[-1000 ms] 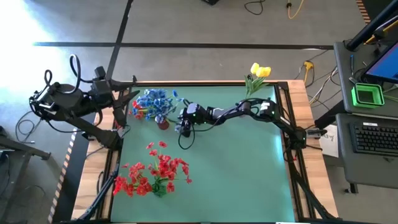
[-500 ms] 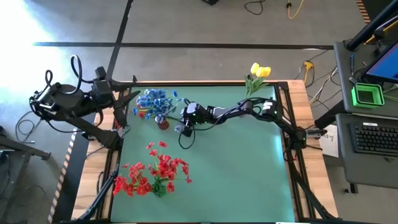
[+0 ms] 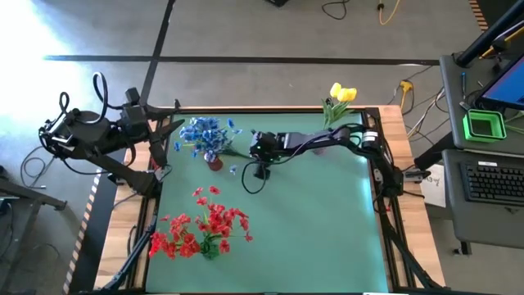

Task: Sort flowers into vase by color
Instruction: Put the red flower into the green vase

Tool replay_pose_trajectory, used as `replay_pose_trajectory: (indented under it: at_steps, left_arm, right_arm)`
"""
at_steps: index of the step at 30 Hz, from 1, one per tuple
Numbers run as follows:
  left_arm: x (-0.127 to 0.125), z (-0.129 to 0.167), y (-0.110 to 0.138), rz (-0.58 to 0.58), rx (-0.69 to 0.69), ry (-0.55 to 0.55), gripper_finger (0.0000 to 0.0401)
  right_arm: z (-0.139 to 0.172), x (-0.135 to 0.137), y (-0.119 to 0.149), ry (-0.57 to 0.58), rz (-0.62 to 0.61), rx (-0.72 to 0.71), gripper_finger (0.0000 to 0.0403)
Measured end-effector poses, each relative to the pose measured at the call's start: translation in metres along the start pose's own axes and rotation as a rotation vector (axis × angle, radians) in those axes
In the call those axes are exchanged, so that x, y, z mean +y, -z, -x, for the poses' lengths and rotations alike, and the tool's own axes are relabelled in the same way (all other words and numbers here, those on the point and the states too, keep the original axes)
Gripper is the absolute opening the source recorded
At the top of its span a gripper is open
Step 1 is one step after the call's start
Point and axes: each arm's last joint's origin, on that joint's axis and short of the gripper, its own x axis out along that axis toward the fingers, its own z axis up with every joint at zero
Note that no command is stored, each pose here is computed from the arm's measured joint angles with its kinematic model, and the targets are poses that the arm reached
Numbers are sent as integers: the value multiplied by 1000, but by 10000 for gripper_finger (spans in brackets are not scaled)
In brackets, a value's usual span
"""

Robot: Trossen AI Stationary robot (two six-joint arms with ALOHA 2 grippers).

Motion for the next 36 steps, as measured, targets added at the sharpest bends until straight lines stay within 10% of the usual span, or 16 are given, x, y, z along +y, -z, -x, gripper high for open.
replay_pose_trajectory:
  at_steps: [26,36]
  left_arm:
    - [0,0,1,-7,6,0,123]
    - [-1,0,1,-7,6,0,123]
  right_arm:
    - [119,44,64,-55,-80,465,15]
    - [129,67,80,-66,-77,472,115]
